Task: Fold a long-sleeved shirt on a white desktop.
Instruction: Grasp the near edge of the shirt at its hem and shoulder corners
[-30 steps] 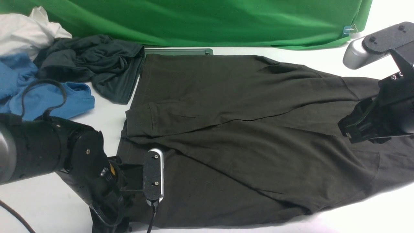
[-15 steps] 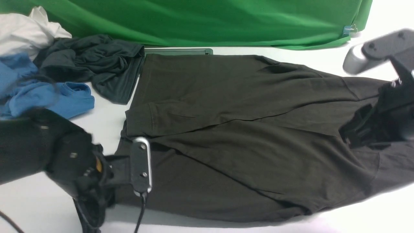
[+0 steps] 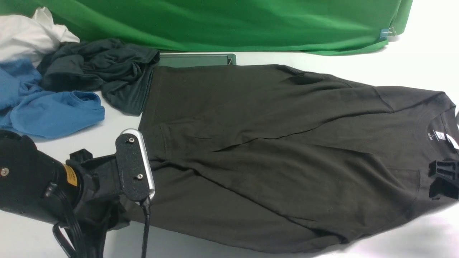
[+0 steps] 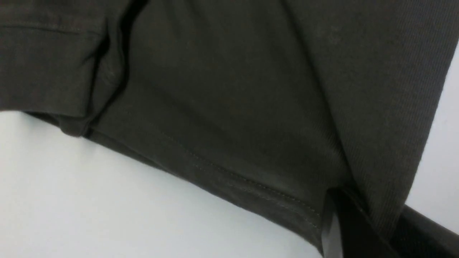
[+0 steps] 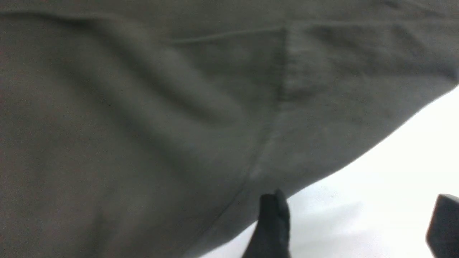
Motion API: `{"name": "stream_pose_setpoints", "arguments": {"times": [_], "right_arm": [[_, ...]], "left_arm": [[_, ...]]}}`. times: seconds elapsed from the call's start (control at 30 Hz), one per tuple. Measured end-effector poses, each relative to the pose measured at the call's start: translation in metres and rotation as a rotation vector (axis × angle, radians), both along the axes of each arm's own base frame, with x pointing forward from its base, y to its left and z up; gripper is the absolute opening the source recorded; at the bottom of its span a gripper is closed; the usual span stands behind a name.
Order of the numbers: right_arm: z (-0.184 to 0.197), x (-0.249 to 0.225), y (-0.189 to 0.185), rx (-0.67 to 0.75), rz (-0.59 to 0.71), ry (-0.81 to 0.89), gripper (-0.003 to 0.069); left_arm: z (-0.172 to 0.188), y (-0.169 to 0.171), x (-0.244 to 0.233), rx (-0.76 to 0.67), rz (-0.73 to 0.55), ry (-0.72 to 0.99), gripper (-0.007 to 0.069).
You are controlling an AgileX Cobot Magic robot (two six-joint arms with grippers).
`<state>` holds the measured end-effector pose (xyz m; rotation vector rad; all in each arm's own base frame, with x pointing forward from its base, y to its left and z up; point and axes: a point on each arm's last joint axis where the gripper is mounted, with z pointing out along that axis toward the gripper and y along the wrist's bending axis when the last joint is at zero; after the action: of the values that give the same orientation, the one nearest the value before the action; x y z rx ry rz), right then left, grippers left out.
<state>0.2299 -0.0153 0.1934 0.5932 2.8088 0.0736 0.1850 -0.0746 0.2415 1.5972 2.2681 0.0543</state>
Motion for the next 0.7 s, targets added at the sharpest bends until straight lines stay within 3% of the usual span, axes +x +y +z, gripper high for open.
{"name": "stream_pose_setpoints", "arguments": {"times": [0.2,0.4,0.47,0.67,0.7], "right_arm": [[-0.035,0.02,0.002,0.08,-0.071,0.029,0.058],[-0.045,0.026,0.003,0.091,-0.049,0.049,0.0564],[-0.045,0.026,0.004,0.086,-0.025,0.053,0.0513],[-0.044,0.023,0.015,0.067,0.086,0.078,0.0098],[-0.042,0.02,0.015,0.062,0.097,0.094,0.0071]], "left_arm": [[0.002,-0.003,0.003,-0.04,0.018,-0.038,0.0027],[0.002,-0.003,0.003,-0.046,0.031,-0.033,0.0027],[0.001,-0.003,0.003,-0.044,0.032,-0.028,0.0027],[0.002,0.0,-0.005,-0.035,0.061,0.032,0.0027],[0.003,0.0,-0.006,-0.038,0.066,0.03,0.0027]]}}
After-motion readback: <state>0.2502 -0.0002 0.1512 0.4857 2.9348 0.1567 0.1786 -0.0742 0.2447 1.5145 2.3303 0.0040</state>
